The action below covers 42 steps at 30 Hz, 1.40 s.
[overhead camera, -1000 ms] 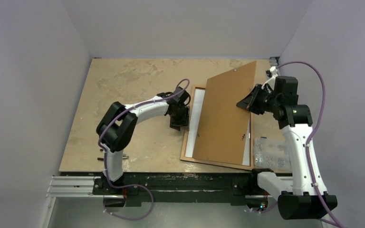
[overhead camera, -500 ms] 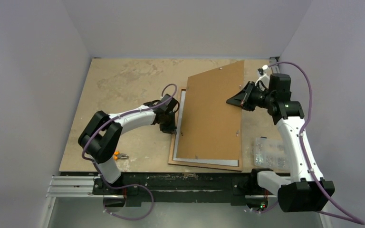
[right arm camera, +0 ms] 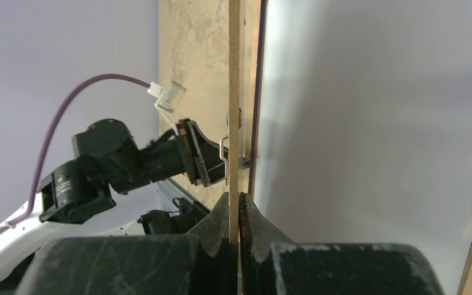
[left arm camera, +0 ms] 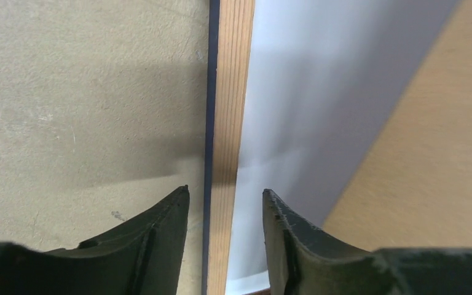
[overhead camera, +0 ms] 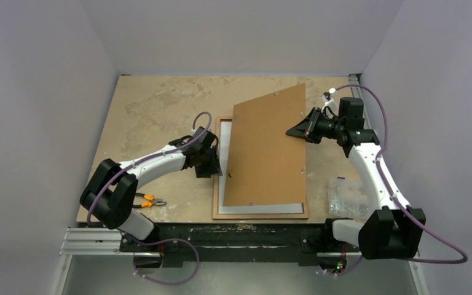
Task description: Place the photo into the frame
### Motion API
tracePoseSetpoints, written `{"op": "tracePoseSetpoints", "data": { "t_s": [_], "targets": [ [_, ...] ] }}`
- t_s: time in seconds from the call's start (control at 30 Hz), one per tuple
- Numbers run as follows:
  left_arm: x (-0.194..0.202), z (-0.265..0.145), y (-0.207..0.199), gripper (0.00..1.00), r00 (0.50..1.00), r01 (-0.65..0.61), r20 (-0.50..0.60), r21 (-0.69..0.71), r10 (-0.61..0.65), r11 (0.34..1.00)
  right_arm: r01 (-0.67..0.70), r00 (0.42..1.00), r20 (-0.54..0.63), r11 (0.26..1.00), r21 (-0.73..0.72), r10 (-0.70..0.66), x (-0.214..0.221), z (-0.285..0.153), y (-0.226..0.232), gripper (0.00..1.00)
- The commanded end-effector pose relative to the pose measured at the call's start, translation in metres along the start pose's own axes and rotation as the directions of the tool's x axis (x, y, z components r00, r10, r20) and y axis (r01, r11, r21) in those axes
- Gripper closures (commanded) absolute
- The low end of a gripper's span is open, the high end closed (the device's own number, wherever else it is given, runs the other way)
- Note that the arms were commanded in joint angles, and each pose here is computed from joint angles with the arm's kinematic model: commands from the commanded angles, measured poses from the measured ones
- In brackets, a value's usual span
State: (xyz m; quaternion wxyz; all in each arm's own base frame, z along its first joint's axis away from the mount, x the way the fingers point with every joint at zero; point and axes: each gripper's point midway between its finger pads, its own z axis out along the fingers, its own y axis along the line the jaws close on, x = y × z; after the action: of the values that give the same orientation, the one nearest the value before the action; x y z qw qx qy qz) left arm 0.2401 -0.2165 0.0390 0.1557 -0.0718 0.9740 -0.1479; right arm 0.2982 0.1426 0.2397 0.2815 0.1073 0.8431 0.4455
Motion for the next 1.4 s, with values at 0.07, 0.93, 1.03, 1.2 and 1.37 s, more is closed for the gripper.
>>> {"op": "tracePoseSetpoints", "data": {
  "t_s": [0.07, 0.93, 1.03, 1.2, 1.37],
  "targets": [
    [-0.019, -0.027, -0.009, 0.48, 0.998, 0.052, 0.026, 0.167, -0.057, 0.985, 0.076, 0.996, -0.040, 0.990, -0.122, -0.081, -0.008, 0.011, 0.014, 1.00],
    [-0.028, 0.023, 0.019, 0.77, 0.994, 0.102, -0.047, 0.115, -0.097, 0.988, -0.053, 0.983, -0.180, 0.995, -0.086, 0.037, 0.024, 0.071, -0.060, 1.00],
    [-0.030, 0.027, 0.014, 0.79, 0.996, 0.087, -0.049, 0.140, -0.081, 0.986, -0.058, 0.979, -0.201, 0.995, -0.084, 0.040, 0.032, 0.079, -0.067, 1.00],
    [-0.031, 0.027, 0.009, 0.79, 0.996, 0.076, -0.060, 0.161, -0.067, 0.984, -0.064, 0.971, -0.234, 0.996, -0.062, 0.048, 0.045, 0.090, -0.082, 0.96],
    [-0.032, 0.025, 0.012, 0.79, 0.997, 0.067, -0.055, 0.150, -0.060, 0.986, -0.041, 0.972, -0.230, 0.999, 0.028, 0.046, 0.049, 0.091, -0.101, 0.62]
  ]
}}
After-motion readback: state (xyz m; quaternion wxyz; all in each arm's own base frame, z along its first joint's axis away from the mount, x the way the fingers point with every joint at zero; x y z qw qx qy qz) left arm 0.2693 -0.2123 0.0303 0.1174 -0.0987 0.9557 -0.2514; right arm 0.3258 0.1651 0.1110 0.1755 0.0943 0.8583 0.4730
